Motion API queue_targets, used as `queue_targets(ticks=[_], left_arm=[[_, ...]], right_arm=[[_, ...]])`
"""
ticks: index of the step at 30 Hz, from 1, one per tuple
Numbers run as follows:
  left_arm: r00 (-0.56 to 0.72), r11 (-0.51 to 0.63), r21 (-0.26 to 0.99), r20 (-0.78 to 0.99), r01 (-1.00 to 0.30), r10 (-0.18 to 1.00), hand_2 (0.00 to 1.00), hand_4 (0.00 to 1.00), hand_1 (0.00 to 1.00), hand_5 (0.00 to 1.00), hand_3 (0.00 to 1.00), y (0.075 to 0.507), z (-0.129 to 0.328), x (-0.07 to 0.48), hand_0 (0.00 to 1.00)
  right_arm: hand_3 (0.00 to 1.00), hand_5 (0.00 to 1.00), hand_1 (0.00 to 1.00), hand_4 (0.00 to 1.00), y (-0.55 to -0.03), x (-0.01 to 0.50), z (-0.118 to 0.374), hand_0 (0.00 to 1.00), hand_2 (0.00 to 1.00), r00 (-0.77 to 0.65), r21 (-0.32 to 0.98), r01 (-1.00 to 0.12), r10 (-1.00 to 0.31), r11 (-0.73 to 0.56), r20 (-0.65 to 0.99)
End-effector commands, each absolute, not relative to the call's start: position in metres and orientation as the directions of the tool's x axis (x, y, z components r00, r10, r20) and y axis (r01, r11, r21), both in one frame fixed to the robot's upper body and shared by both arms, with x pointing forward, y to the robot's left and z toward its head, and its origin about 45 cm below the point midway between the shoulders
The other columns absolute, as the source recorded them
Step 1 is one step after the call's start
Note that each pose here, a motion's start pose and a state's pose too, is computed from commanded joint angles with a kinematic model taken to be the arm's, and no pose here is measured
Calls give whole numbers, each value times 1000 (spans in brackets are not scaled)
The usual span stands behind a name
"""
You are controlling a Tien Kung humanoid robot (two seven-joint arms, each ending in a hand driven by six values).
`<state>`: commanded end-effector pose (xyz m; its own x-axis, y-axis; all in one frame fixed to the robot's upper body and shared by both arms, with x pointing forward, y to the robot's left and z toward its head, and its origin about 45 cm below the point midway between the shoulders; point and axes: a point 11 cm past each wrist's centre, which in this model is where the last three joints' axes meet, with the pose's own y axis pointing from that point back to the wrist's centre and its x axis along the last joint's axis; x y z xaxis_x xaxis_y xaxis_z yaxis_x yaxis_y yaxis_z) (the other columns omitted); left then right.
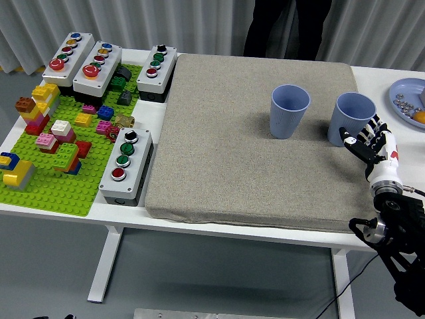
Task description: Pick cup pour cup place
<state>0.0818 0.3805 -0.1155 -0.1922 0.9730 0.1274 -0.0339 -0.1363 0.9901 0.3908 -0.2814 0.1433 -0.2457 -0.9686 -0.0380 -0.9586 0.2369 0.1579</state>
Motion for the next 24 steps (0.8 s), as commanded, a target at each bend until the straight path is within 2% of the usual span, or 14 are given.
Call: queue_targets(ticks=[24], left_arm=[[-192,-136,990,127,-35,973,842,511,792,958,747,381,-115,82,770]], right_arm=[[879,320,826,795,-279,394,145,872,911,-239,159,-960,-970,230,-42]])
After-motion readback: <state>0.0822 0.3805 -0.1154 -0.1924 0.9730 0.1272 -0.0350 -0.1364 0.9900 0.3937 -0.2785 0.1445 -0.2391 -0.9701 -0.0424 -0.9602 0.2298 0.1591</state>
